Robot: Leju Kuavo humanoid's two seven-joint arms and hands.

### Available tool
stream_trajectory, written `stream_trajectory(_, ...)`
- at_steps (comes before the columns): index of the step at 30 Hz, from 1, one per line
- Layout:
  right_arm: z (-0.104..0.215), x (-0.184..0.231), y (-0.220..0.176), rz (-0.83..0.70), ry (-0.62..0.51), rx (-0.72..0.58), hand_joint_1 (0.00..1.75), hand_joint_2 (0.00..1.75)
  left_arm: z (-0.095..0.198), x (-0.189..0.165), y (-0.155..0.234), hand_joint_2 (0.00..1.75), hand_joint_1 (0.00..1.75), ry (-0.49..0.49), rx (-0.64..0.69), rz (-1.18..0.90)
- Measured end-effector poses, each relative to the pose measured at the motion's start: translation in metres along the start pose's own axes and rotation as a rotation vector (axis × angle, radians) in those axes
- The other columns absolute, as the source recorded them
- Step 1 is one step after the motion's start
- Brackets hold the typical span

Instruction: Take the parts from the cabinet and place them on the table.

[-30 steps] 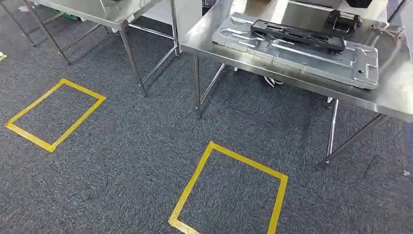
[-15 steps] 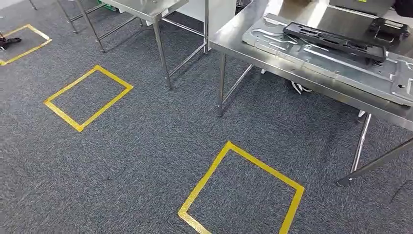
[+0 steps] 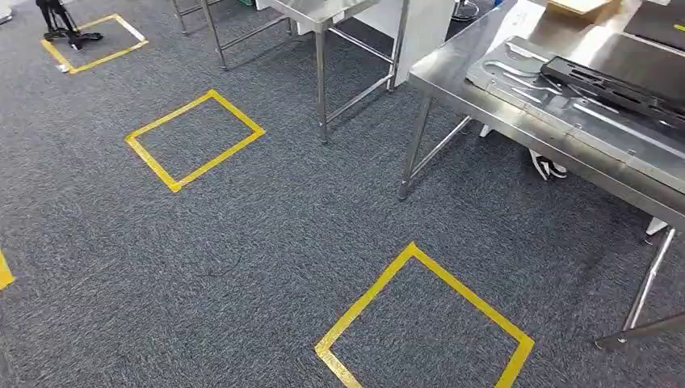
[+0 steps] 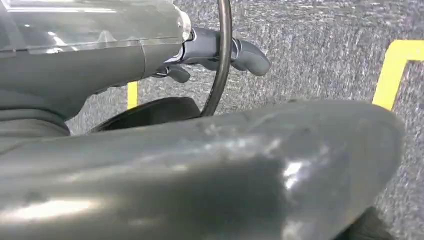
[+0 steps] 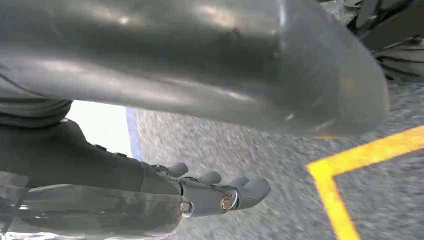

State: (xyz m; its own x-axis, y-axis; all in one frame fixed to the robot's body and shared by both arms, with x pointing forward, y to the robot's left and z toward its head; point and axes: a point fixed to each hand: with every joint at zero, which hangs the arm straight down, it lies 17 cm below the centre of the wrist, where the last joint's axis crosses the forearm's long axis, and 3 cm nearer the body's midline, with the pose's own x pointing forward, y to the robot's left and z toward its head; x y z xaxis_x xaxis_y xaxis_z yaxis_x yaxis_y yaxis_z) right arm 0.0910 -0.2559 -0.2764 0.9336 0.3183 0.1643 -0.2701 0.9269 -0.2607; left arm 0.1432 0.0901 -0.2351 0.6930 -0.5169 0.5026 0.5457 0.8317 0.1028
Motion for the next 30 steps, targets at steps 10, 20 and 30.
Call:
stream_trajectory(10,0.005,0.005,0.017,0.034,-0.002,0.021,0.00,0.00,0.000,-0.005,0.003,0.00,0.00,0.012,0.011,0.015)
stream_trajectory(20,0.008,0.019,0.024,0.048,-0.028,0.024,0.00,0.00,0.002,-0.013,0.001,0.00,0.00,0.035,0.005,0.000)
stream_trajectory(30,0.008,0.015,0.025,0.047,-0.024,0.024,0.00,0.00,0.002,-0.013,-0.003,0.00,0.00,0.034,-0.008,-0.022)
